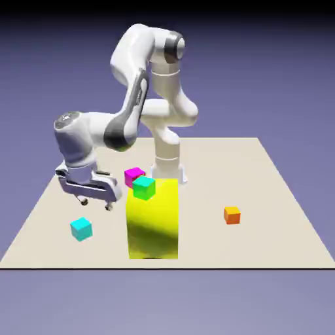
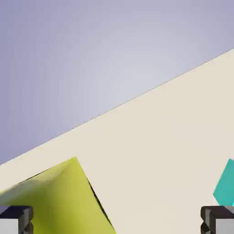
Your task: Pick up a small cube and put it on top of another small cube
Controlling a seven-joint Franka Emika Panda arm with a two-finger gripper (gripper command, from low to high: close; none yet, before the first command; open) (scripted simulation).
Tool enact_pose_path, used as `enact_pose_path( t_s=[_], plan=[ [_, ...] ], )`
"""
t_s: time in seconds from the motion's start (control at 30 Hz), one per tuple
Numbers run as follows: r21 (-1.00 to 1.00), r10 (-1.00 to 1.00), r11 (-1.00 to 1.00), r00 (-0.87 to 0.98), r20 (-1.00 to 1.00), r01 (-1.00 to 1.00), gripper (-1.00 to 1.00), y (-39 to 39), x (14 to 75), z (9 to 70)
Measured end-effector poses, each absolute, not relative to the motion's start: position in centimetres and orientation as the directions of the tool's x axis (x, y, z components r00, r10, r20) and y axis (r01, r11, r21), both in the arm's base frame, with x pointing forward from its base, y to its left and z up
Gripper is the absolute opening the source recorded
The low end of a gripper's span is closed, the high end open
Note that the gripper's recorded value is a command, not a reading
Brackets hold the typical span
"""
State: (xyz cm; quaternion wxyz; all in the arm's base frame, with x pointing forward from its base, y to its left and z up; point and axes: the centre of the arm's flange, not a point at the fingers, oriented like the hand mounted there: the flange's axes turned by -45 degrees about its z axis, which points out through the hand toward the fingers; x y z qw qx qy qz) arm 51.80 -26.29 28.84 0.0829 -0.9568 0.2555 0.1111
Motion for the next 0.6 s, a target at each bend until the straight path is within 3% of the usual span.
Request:
enact_pose_path(
  t_s=[0.6],
  plan=[
    [0.0, -0.439, -0.684, 0.412, -0.798, -0.729, 0.0, -39.8, 46.7, 14.0]
  ],
)
